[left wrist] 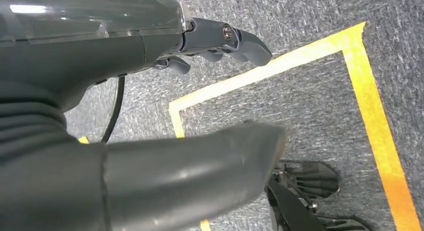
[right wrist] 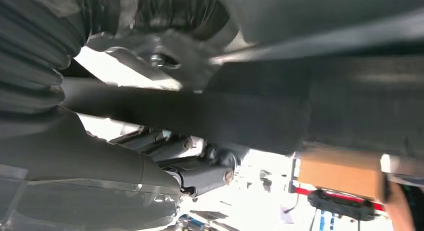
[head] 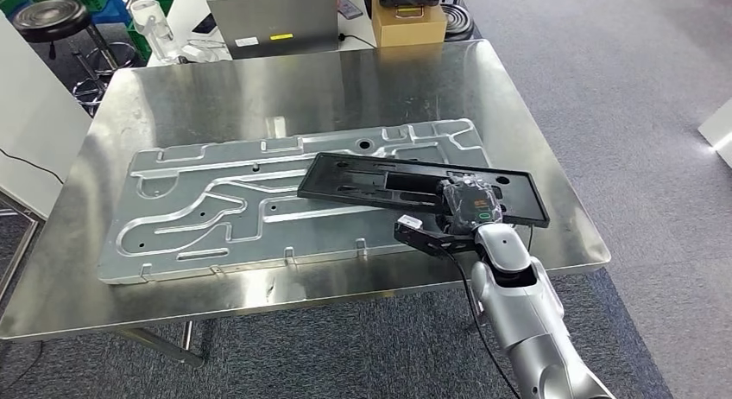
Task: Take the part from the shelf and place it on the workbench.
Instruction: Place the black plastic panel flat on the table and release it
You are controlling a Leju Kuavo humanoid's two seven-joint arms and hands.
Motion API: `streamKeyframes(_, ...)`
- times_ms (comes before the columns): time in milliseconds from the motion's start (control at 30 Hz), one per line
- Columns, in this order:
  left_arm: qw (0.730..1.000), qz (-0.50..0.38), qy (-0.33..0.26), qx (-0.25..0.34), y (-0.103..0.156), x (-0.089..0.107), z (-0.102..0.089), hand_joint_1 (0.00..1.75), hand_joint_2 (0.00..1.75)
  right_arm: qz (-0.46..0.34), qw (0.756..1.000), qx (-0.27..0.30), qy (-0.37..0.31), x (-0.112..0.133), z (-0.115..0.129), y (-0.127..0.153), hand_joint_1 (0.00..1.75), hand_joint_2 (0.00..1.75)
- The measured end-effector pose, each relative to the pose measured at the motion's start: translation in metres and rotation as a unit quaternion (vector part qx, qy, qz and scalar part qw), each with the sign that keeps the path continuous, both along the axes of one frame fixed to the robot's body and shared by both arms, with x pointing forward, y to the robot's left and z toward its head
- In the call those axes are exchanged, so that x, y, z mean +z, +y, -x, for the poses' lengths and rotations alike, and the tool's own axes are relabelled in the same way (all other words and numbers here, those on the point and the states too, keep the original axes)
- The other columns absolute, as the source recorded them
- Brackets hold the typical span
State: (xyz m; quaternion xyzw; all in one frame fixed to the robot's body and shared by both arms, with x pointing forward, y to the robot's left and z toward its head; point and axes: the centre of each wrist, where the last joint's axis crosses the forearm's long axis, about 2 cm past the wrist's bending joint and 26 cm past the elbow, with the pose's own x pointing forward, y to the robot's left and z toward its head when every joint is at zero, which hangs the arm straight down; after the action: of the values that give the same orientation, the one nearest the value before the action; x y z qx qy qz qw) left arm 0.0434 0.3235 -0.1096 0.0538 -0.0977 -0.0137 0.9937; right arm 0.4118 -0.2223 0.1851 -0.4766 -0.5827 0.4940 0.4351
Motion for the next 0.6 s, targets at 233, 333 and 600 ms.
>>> streamKeyframes(233,1.0,0.003,-0.003,0.017,0.0,0.0,0.0,0.0,0.0,-0.009,0.996,0.081,-0.035,0.014,0.01,0.034,0.0,0.0)
streamKeyframes(333,1.0,0.003,-0.002,0.019,0.0,0.0,-0.001,0.0,0.0,-0.01,0.991,0.114,-0.067,0.037,0.018,0.057,0.0,0.0)
streamKeyframes(600,1.0,0.005,0.0,0.019,0.0,0.0,0.001,0.0,0.0,-0.008,0.972,0.183,-0.148,0.08,0.043,0.096,0.0,0.0)
